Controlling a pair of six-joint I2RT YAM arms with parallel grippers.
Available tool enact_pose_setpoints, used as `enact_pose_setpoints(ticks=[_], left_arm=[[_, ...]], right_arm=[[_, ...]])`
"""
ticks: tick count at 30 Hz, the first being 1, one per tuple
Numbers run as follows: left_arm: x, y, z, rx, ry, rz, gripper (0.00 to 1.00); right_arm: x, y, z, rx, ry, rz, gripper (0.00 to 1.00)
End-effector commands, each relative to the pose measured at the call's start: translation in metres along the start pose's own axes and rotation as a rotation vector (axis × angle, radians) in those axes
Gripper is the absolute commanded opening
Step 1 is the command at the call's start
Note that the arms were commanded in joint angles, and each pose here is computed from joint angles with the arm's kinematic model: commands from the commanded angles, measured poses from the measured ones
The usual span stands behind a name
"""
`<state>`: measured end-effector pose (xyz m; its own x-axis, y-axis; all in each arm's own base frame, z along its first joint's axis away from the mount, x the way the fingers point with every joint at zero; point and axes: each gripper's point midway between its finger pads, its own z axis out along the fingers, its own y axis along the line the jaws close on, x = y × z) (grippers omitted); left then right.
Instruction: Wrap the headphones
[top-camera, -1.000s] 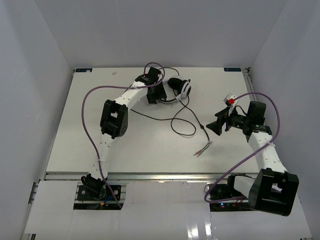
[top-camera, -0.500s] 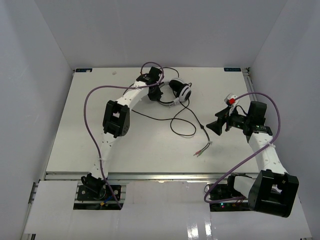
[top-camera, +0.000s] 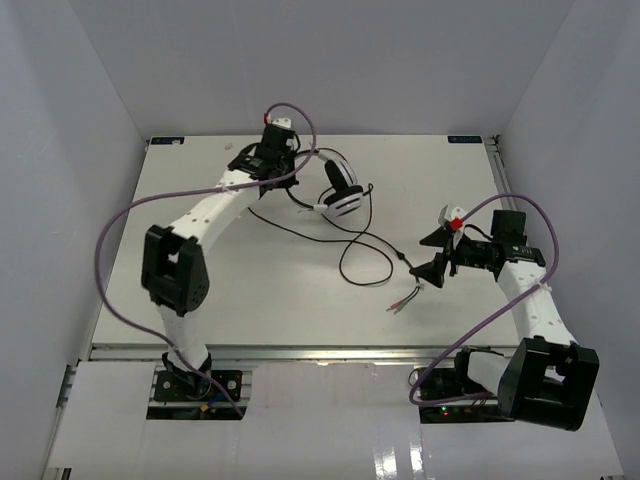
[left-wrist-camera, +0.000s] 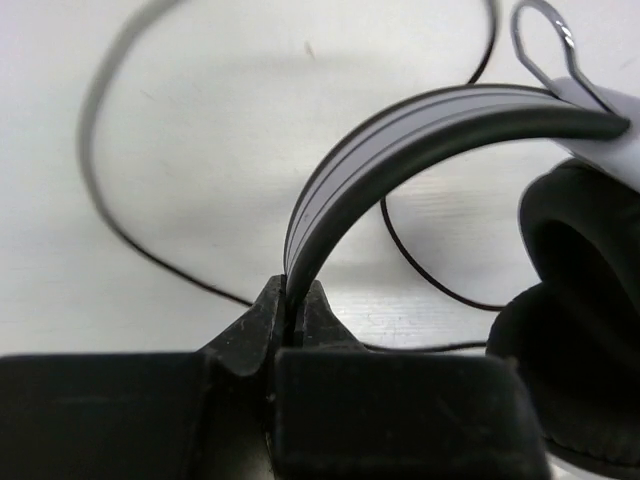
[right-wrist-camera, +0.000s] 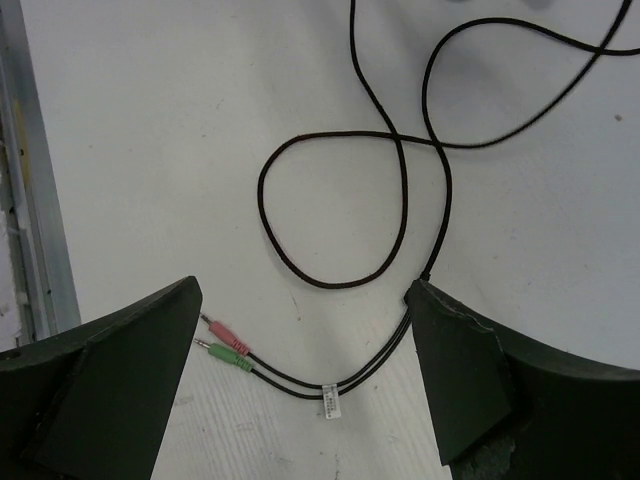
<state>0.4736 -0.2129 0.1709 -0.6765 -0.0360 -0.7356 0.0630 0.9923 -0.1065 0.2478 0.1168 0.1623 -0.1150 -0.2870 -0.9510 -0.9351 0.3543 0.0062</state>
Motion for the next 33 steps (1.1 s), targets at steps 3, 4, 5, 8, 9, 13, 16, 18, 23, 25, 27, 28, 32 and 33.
enact_pose_setpoints(ticks=[3,4,5,8,9,13,16,18,23,25,27,28,32,33], left_arm=[[-0.069,0.033,-0.183,0.074,-0.38,0.018,0.0],[-0.065,0.036,-0.196,0.086,-0.39,0.005,0.0],[-0.062,0.04,-0.212,0.102,-0.405,-0.022,0.0],[-0.05,0.04,-0.239,0.16,-0.399,-0.06,0.0],[-0.048,0.04,-0.25,0.179,-0.402,-0.081,0.0],[-0.044,0.041,-0.271,0.212,-0.404,-0.121,0.0],[-0.046,0.043,-0.282,0.213,-0.41,-0.142,0.0],[-0.05,0.044,-0.288,0.209,-0.416,-0.157,0.0],[-0.051,0.052,-0.286,0.158,-0.408,-0.18,0.0],[-0.05,0.053,-0.284,0.15,-0.405,-0.194,0.0],[-0.048,0.05,-0.283,0.165,-0.4,-0.211,0.0],[-0.047,0.048,-0.282,0.18,-0.398,-0.219,0.0],[-0.047,0.031,-0.281,0.271,-0.386,-0.29,0.0],[-0.047,0.027,-0.281,0.296,-0.383,-0.31,0.0]], right_arm=[[-0.068,-0.024,0.028,0.076,-0.039,-0.237,0.9],[-0.08,-0.02,0.041,0.062,-0.046,-0.283,0.9],[-0.089,-0.01,0.054,0.016,-0.058,-0.323,0.9],[-0.126,-0.009,0.075,-0.047,-0.12,-0.382,0.9],[-0.136,-0.01,0.079,-0.055,-0.147,-0.364,0.9],[-0.183,-0.025,0.094,-0.086,-0.281,-0.279,0.9],[-0.196,0.003,0.097,-0.271,-0.338,-0.189,0.91],[-0.194,0.029,0.096,-0.402,-0.346,-0.167,0.94],[-0.165,0.013,0.112,-0.162,-0.215,-0.232,0.95],[-0.159,-0.011,0.107,-0.031,-0.156,-0.261,0.94],[-0.159,-0.027,0.098,0.025,-0.144,-0.242,0.92],[-0.159,-0.019,0.098,-0.029,-0.158,-0.228,0.92],[-0.15,0.019,0.117,-0.227,-0.186,-0.155,0.9],[-0.147,0.022,0.122,-0.234,-0.184,-0.13,0.9]])
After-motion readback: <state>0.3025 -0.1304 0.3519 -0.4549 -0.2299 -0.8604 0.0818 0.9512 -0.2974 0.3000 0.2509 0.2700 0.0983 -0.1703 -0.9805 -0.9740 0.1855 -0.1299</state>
